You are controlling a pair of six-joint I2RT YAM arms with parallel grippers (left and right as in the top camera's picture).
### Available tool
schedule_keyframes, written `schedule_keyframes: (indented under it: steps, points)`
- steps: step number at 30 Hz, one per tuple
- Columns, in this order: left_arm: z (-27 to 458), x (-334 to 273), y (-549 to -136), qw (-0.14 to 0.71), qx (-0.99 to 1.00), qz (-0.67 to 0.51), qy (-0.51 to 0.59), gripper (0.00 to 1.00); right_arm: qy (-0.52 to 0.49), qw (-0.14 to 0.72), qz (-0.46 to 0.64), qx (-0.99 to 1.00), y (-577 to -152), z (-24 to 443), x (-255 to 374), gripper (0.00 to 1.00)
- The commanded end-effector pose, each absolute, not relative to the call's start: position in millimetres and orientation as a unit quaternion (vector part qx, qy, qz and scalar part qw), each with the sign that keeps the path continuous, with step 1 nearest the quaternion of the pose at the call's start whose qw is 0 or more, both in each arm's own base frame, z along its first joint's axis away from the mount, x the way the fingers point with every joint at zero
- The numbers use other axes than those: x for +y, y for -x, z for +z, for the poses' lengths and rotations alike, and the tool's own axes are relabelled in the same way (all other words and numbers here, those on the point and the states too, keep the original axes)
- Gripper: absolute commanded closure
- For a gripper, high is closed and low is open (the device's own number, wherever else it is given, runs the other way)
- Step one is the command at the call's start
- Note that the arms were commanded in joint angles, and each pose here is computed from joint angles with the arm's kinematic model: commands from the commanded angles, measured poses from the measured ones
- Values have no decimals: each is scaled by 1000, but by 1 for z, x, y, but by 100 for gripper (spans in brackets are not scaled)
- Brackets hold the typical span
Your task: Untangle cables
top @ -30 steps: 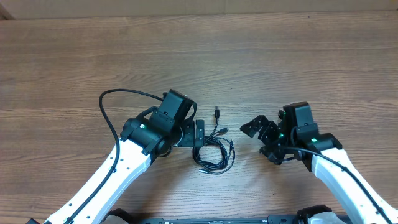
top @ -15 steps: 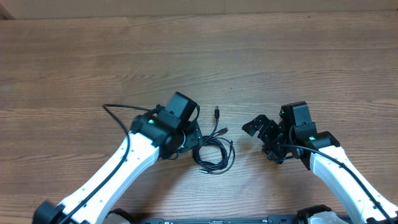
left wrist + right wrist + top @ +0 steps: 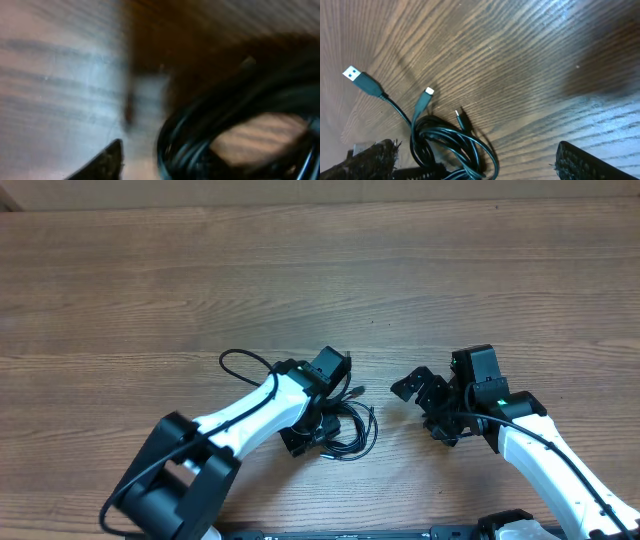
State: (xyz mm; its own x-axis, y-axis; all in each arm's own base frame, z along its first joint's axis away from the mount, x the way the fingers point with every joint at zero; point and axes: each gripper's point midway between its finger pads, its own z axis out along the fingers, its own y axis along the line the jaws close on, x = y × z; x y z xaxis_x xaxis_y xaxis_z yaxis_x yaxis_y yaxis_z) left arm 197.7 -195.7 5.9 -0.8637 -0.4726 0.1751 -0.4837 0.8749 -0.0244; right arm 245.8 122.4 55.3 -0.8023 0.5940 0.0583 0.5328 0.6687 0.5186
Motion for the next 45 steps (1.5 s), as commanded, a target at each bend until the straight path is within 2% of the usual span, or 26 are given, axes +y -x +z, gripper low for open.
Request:
schedule_keyframes:
  steps: [1,2,4,8,17,24,26,28,30,38,45]
  points:
    - [-7,-189,-201,70,-964,12,-255,85,-306,69,270,910,-253,64,125,0]
    - [-8,-189,-202,69,-965,13,-253,96,-305,67,273,910,-253,64,126,0]
    - [-7,-190,-204,66,-967,16,-247,96,-305,64,277,909,-252,65,127,0]
    - [6,-193,-218,46,-984,38,-168,96,-300,54,291,907,-250,67,132,0]
    - [71,-183,-254,-20,-995,72,-68,96,-300,41,288,909,-244,65,133,0]
    - [120,-164,-257,-80,-993,83,-24,96,-301,26,288,909,-238,64,134,0]
    - [128,-163,-255,-92,-992,87,-4,96,-292,22,301,908,-237,67,138,7]
    - [134,-160,-254,-101,-991,85,14,96,-213,30,344,914,-237,78,153,22]
    - [133,-158,-253,-101,-992,79,13,96,-159,33,379,911,-234,87,164,27]
    - [133,-150,-256,-114,-990,50,69,96,12,53,506,861,-223,131,206,33]
    - [133,-147,-266,-130,-990,44,12,96,126,93,534,831,-212,152,251,38]
